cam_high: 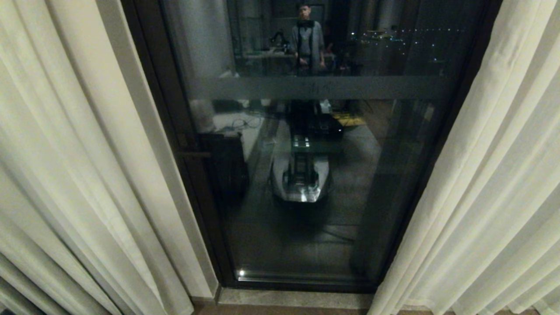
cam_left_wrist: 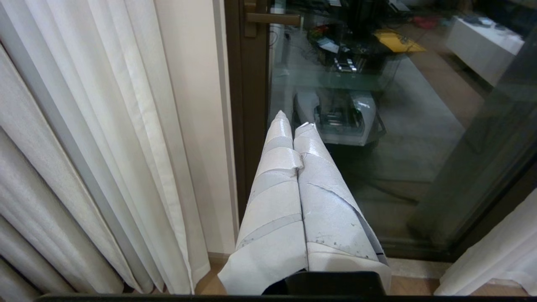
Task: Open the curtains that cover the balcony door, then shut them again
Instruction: Close the inner curtains on both sides
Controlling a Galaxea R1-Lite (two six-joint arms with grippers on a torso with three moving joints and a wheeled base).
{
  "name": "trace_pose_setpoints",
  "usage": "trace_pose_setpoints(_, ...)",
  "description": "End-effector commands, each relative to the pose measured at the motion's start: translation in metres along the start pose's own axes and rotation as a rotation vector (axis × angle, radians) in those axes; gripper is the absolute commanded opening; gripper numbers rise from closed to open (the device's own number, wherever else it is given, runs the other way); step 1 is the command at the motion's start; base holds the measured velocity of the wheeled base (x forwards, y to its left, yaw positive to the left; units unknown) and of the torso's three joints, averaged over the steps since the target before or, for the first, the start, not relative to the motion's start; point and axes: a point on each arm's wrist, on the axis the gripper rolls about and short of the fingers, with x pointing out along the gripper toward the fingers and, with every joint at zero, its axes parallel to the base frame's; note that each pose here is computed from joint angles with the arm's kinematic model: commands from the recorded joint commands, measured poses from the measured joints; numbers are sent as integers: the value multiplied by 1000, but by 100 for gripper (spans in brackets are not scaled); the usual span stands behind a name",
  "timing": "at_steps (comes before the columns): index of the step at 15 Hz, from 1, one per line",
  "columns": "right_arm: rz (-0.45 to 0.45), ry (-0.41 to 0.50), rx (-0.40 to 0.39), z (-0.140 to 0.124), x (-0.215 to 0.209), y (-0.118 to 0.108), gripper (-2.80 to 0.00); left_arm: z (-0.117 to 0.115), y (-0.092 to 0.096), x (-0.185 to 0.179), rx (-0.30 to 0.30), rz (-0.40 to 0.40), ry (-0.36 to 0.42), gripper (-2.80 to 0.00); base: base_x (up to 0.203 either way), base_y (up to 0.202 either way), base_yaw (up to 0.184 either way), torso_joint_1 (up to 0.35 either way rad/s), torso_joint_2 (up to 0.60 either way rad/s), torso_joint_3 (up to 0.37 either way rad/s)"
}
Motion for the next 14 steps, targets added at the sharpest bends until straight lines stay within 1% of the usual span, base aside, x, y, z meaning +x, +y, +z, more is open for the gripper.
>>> trace_pose_setpoints(1, 0, -1, 0, 0, 0, 0, -280, 0, 0, 0, 0, 1, 1, -280, 0, 0, 0, 0, 0, 0)
trace_pose_setpoints(6, 0, -1, 0, 0, 0, 0, -280, 0, 0, 0, -2, 2, 1, -280, 0, 0, 0, 0, 0, 0)
trace_pose_setpoints(7, 0, -1, 0, 0, 0, 0, -280, 0, 0, 0, -2, 2, 1, -280, 1, 97, -8, 6, 2, 7)
trace_pose_setpoints(14, 0, -1, 0, 0, 0, 0, -280, 0, 0, 0, -3, 2, 1, -280, 0, 176, -4, 3, 3, 3)
